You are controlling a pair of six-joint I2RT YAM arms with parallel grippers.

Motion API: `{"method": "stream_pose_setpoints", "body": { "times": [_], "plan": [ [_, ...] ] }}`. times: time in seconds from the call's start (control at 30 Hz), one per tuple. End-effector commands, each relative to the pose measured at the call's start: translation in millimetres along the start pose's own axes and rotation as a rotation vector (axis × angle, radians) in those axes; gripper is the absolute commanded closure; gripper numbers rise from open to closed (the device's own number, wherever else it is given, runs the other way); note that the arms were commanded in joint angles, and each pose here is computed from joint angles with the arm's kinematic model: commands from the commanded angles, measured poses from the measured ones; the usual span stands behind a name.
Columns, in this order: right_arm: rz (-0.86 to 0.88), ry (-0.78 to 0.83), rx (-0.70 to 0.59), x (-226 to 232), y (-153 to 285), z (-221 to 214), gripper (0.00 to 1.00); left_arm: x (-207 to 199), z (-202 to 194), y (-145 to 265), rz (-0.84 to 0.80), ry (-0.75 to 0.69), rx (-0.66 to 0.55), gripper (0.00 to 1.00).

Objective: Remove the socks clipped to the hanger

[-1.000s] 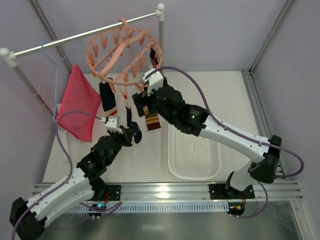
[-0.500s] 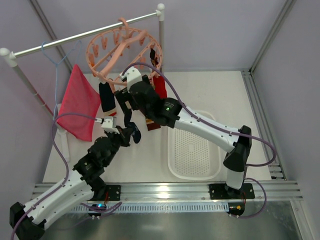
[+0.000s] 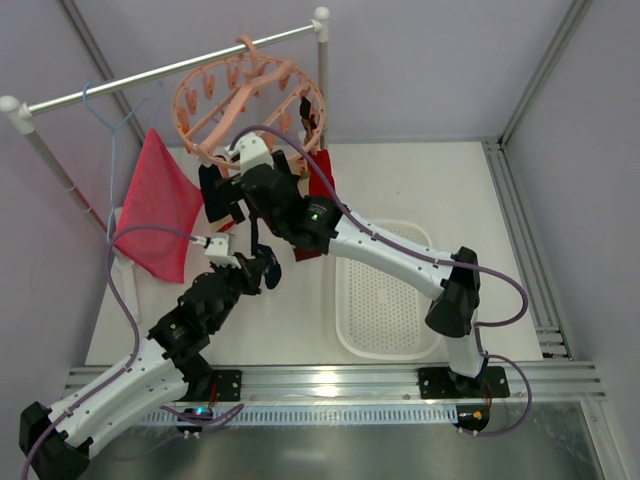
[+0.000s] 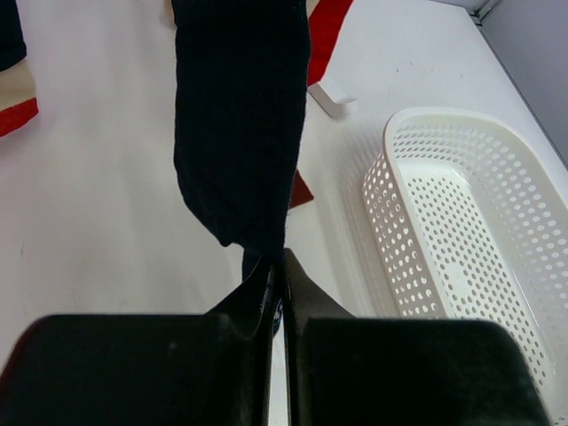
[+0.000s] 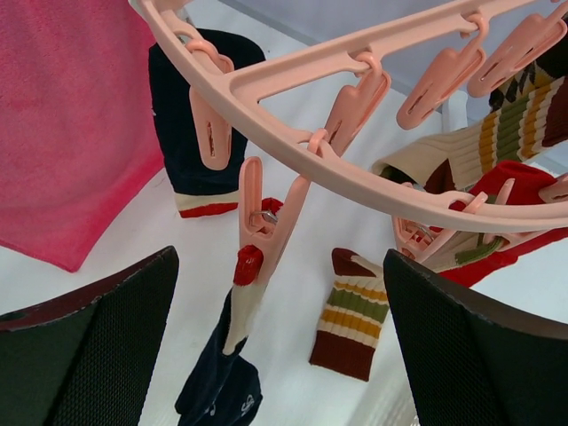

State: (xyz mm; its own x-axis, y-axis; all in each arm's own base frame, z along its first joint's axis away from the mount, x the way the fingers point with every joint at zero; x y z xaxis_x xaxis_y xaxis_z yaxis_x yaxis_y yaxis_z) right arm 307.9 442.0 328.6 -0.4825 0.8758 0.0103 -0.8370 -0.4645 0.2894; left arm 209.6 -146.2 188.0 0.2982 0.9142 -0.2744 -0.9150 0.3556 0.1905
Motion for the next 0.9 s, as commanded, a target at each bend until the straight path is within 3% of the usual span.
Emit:
{"method": "stream_pose_setpoints", "body": {
  "times": [0.0, 0.57, 0.87],
  "plan": [
    [-0.026, -0.061, -0.078, 1, 0, 23, 0.03, -7, 10, 2, -0.029, 0.02, -0.023, 1.0],
    [-0.118, -0.105, -0.181, 1, -23, 31, 0.13, -14, 8, -1, -0.065, 0.032, -0.017, 1.0],
    [-0.189, -0.095, -0.215, -6, -29, 32, 0.46, -15, 8, 1, -0.078, 0.04, -0.02, 1.0]
  ]
}}
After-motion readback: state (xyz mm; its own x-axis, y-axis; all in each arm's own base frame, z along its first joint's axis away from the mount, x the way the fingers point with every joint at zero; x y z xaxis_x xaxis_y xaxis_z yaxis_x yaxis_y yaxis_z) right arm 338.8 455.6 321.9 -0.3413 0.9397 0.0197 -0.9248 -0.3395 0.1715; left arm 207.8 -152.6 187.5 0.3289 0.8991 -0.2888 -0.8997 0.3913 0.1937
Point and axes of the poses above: each gripper's point midway between its finger pads, its own y axis back along the fingers, its own x axis along the line the jaws close on, z = x × y, the point moved 3 cm from there along y, back along the fingers, and after that the axes turned 5 degrees about -y, right-handed, at the moved point
